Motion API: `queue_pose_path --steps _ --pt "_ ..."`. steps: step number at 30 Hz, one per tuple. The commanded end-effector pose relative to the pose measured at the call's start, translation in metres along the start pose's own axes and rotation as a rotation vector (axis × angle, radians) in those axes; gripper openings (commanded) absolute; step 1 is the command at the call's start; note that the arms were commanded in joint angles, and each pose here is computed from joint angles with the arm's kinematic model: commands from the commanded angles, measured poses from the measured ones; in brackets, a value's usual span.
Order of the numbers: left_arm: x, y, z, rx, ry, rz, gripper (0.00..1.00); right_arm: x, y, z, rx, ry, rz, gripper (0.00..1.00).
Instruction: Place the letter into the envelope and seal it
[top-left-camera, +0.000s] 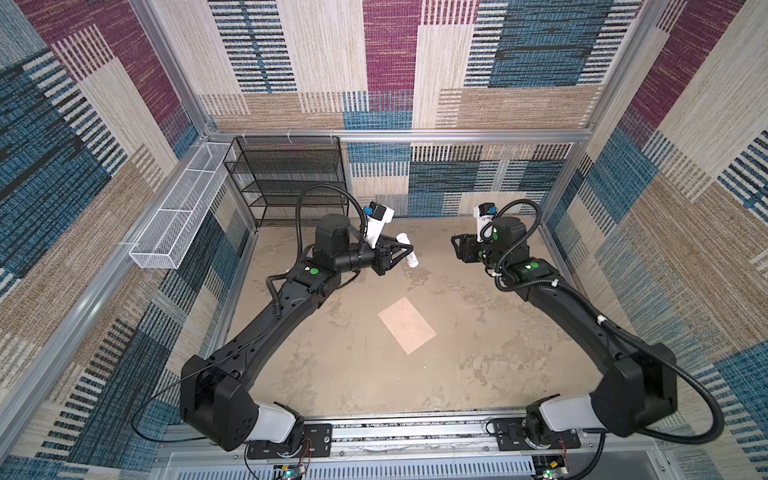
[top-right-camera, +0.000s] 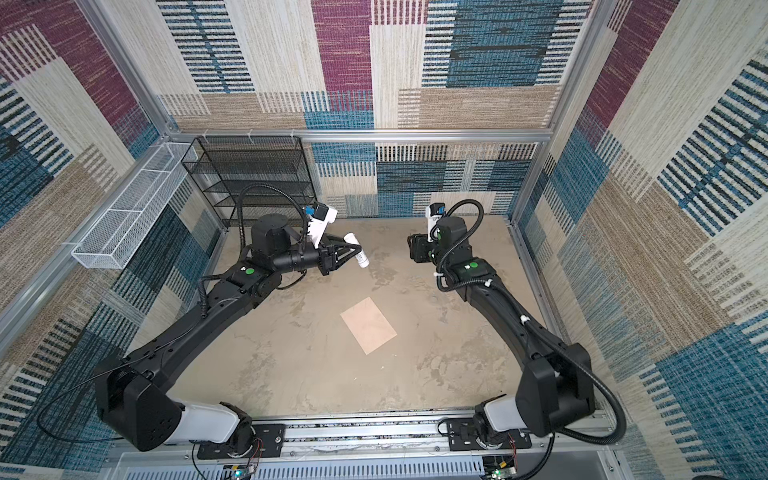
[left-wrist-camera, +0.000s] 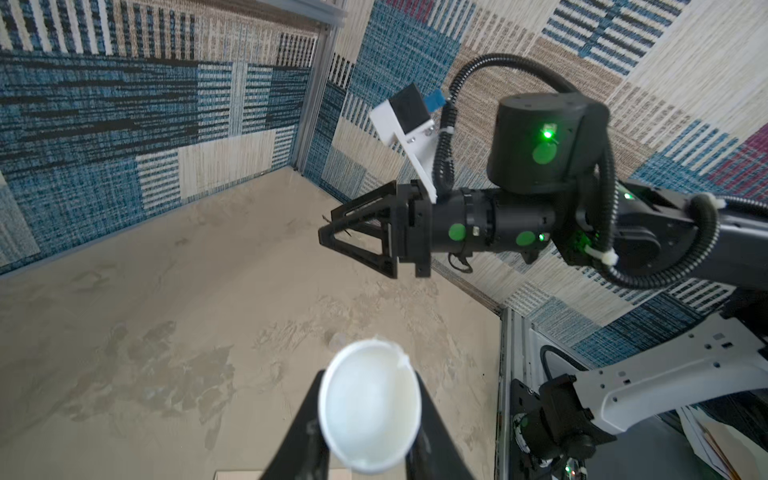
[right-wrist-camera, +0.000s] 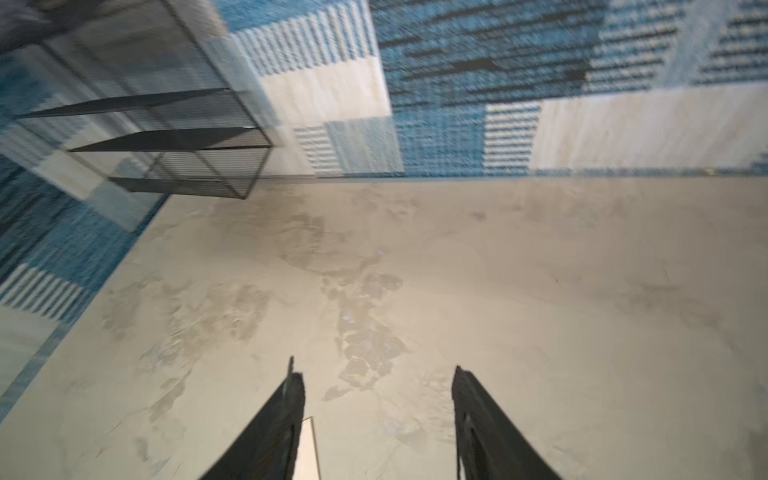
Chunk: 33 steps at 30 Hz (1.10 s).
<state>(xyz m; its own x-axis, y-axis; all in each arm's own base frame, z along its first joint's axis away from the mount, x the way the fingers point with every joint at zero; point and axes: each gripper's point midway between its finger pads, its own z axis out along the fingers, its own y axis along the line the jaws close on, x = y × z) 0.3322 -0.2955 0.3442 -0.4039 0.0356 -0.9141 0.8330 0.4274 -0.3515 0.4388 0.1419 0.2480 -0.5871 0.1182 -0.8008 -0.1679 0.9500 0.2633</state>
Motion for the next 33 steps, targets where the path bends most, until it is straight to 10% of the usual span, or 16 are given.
queue_pose_path --steps 1,14,33 --pt "0.008 0.000 -0.002 -0.010 0.022 0.040 0.00 0.054 -0.043 0.015 0.193 0.296 0.128 0.60" --pt "0.064 0.003 -0.001 -0.031 0.110 0.043 0.00 0.116 -0.076 0.029 0.377 0.628 0.271 0.60" --pt "0.108 -0.012 0.032 0.030 0.233 0.049 0.00 0.159 -0.089 0.025 0.435 0.777 0.295 0.54"
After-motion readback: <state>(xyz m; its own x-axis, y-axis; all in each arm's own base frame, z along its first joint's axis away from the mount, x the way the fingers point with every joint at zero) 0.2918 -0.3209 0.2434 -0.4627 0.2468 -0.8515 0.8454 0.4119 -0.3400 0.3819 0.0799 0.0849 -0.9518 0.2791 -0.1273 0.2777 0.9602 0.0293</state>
